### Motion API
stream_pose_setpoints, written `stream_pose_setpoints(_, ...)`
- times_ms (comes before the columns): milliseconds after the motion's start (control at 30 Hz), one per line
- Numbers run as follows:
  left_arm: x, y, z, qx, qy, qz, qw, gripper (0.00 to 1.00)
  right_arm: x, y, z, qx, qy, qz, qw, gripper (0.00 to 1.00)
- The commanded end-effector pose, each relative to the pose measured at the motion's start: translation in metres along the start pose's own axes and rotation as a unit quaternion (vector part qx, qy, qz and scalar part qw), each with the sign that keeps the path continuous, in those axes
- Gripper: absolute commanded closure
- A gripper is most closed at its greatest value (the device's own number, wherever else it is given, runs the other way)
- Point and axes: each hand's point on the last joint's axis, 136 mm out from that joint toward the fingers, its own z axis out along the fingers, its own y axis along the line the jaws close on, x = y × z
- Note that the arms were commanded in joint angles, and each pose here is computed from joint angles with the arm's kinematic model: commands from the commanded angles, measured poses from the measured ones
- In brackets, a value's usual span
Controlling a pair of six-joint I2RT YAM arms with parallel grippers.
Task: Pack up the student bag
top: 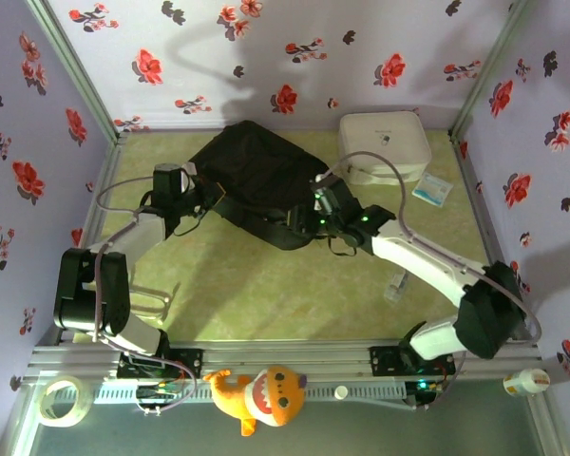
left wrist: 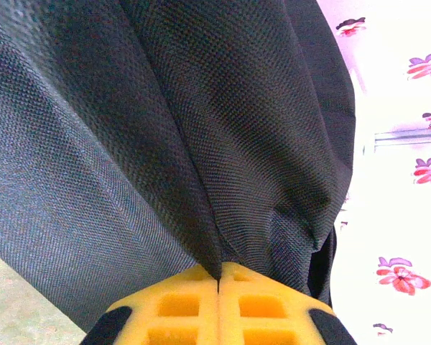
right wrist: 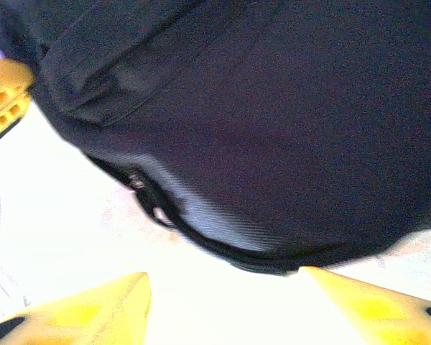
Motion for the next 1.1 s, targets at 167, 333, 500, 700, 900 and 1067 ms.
stream_pose_setpoints(167, 0.0, -0.028, -0.009, 0.038, 0.001, 0.04, 0.998, 1.0, -0.001, 0.048, 0.035, -0.065, 0.024, -0.026, 0.997, 0.49)
stream_pose_setpoints(333, 0.002, -0.028, -0.009, 0.039, 0.007, 0.04, 0.998, 1.0, -0.007, 0.039, 0.042, -0.034, 0.016, -0.037, 0.999, 0.5)
stream_pose_setpoints(500, 0.002, -0.031, -0.009, 0.043, 0.009, 0.042, 0.998, 1.0, -0.005, 0.032, 0.051, -0.016, 0.02, -0.051, 0.998, 0.49)
stream_pose_setpoints(700, 0.003, -0.037, -0.009, 0.049, 0.017, 0.049, 0.997, 1.0, 0.006, 0.04, 0.058, -0.041, 0.046, -0.058, 0.996, 0.49)
stream_pose_setpoints(900, 0.002, -0.042, -0.01, 0.053, 0.017, 0.051, 0.997, 1.0, 0.015, 0.039, 0.062, -0.043, 0.067, -0.062, 0.995, 0.52)
stream_pose_setpoints(1067, 0.001, -0.045, -0.012, 0.055, 0.017, 0.053, 0.997, 1.0, 0.022, 0.033, 0.061, -0.026, 0.083, -0.078, 0.993, 0.56)
